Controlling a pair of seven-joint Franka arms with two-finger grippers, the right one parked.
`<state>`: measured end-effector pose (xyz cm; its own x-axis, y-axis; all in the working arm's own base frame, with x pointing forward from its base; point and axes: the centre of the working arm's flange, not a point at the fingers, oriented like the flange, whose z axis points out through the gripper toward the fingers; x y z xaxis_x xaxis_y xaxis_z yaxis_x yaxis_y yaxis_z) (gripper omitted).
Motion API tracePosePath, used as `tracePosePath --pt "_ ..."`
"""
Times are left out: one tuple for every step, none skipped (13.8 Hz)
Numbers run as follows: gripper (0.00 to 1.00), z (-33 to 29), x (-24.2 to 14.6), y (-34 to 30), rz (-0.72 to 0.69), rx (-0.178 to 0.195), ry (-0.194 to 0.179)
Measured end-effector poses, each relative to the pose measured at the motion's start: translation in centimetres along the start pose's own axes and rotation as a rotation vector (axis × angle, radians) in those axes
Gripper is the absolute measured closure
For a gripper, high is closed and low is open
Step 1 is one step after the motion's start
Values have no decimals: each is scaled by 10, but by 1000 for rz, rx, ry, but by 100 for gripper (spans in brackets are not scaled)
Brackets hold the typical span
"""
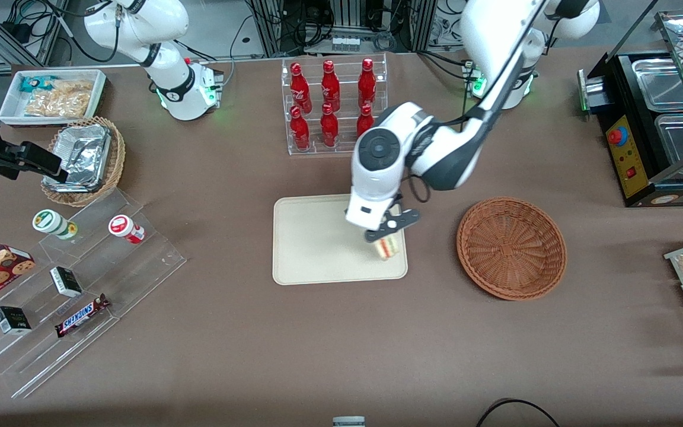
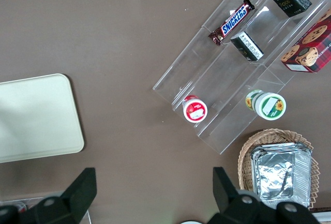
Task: Place sandwich from basket to tray
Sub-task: 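Carry the held sandwich over the cream tray and lower it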
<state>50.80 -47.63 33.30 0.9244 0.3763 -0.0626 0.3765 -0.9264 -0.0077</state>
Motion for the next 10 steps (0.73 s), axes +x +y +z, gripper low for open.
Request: tracePosePath --pt "73 15 -9 9 38 -13 3" --pt "73 31 -18 17 85 -18 2" --pt "73 46 -27 23 121 -15 -3" --pt "72 58 -33 26 148 -9 -6" --pt "70 67 -37 29 177 -11 -3" --pt "70 73 -39 32 204 -17 4" --pt "70 78 -40 34 222 -17 7" --pt "70 83 -42 35 241 -11 13" --pt "70 88 -45 36 259 -4 26" --pt "70 92 -49 38 278 2 38"
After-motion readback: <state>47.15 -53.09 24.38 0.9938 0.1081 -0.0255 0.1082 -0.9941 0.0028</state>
